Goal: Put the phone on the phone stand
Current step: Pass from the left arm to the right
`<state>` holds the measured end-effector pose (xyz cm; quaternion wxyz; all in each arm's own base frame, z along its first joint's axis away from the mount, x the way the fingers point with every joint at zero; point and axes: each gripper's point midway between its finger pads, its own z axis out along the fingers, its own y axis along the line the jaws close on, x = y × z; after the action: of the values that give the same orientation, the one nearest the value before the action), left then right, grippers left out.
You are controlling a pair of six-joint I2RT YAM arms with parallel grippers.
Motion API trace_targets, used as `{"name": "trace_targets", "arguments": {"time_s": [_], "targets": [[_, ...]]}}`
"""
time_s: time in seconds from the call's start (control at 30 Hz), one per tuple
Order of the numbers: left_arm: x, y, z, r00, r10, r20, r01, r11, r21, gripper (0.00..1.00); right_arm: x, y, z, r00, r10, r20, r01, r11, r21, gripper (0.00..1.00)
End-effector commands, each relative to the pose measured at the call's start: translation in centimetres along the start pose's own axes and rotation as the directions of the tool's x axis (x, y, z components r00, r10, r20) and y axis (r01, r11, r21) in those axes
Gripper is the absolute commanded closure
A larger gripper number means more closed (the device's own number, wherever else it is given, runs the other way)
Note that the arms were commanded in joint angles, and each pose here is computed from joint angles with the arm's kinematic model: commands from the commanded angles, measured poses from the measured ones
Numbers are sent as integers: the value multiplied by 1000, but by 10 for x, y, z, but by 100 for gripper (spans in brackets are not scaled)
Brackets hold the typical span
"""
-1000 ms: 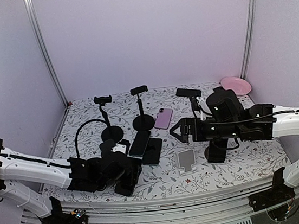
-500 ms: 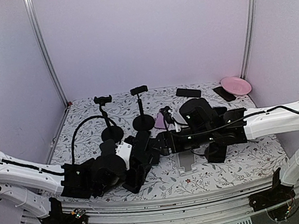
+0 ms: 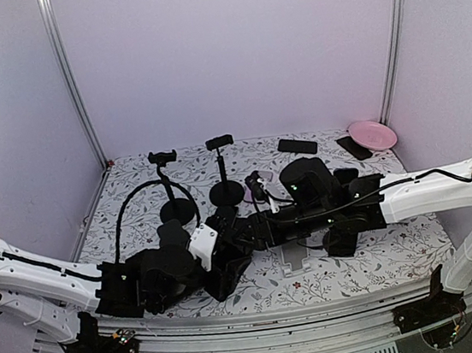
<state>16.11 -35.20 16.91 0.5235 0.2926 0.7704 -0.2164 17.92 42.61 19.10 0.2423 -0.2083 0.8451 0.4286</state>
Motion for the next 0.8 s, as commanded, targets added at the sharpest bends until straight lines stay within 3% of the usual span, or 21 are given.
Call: {"name": "trace_targets", "arguments": {"time_s": [0.0, 0.27, 0.33, 0.43, 0.63, 0.77], "targets": [[-32, -19, -5, 995, 0, 99, -6, 998, 60, 75, 2, 12, -4, 1000, -14, -7, 14, 998, -58, 48], [-34, -29, -4, 994, 20, 109, -31, 995, 99, 76, 4, 15, -10, 999, -8, -37, 4, 995, -104, 66], [-32, -31, -3, 994, 27, 104, -38, 994, 107, 75, 3, 14, -13, 999, -9, -34, 5, 995, -102, 74], [-30, -35, -2, 995, 26, 101, -38, 991, 126, 69, 1, 13, -16, 999, -14, -29, 11, 995, -98, 95], [-30, -41, -3, 995, 15, 98, -32, 986, 166, 32, -1, 10, -24, 999, -40, -9, 39, 996, -84, 98], [-29, -40, -5, 994, -24, 102, 2, 977, 214, 17, -6, 3, -31, 998, -62, 24, 63, 997, -40, 98]]}}
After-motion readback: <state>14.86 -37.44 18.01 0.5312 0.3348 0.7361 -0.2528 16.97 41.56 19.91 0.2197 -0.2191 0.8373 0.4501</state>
